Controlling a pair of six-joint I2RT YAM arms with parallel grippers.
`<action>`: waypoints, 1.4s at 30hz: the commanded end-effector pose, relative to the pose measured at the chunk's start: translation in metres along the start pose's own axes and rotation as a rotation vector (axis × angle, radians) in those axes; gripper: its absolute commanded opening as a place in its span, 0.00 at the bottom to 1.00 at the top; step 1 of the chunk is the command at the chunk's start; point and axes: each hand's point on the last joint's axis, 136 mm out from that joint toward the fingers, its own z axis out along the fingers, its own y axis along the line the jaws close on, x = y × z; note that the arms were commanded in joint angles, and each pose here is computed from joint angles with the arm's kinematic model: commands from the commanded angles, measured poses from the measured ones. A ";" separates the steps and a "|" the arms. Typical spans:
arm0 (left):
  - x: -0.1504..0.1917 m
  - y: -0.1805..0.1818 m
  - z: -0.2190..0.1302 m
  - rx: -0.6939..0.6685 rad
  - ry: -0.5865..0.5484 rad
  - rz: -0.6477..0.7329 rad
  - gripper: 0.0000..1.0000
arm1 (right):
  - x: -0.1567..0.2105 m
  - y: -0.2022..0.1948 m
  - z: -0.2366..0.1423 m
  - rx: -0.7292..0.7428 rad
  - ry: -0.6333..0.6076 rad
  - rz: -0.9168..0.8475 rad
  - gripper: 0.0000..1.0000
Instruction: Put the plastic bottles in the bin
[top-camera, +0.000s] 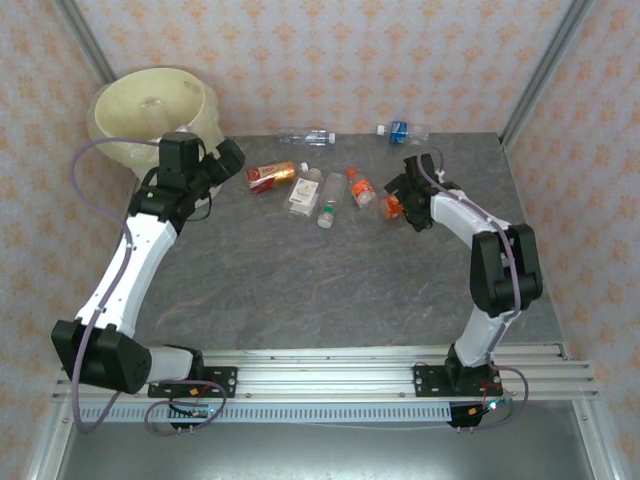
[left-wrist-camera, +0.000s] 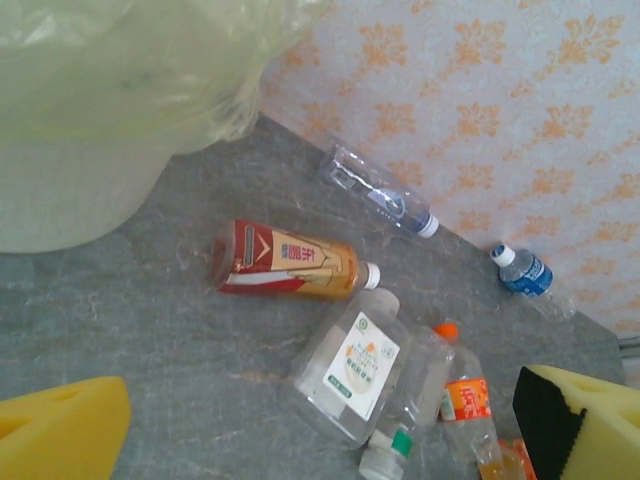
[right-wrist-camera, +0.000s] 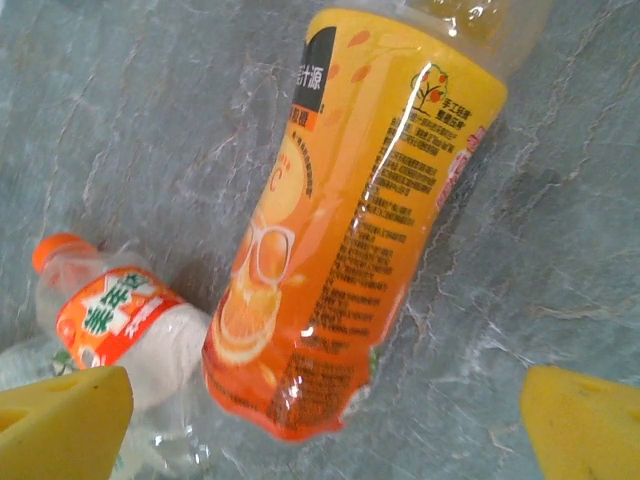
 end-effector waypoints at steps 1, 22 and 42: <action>0.009 -0.002 -0.015 0.049 0.011 -0.014 1.00 | -0.004 -0.007 0.009 0.093 -0.017 0.096 0.99; 0.049 0.031 -0.017 0.003 0.067 -0.016 1.00 | 0.005 -0.017 0.050 0.156 -0.006 0.127 0.77; 0.071 -0.009 0.012 0.159 0.154 -0.011 1.00 | 0.022 -0.030 -0.043 -0.174 -0.118 -0.295 0.41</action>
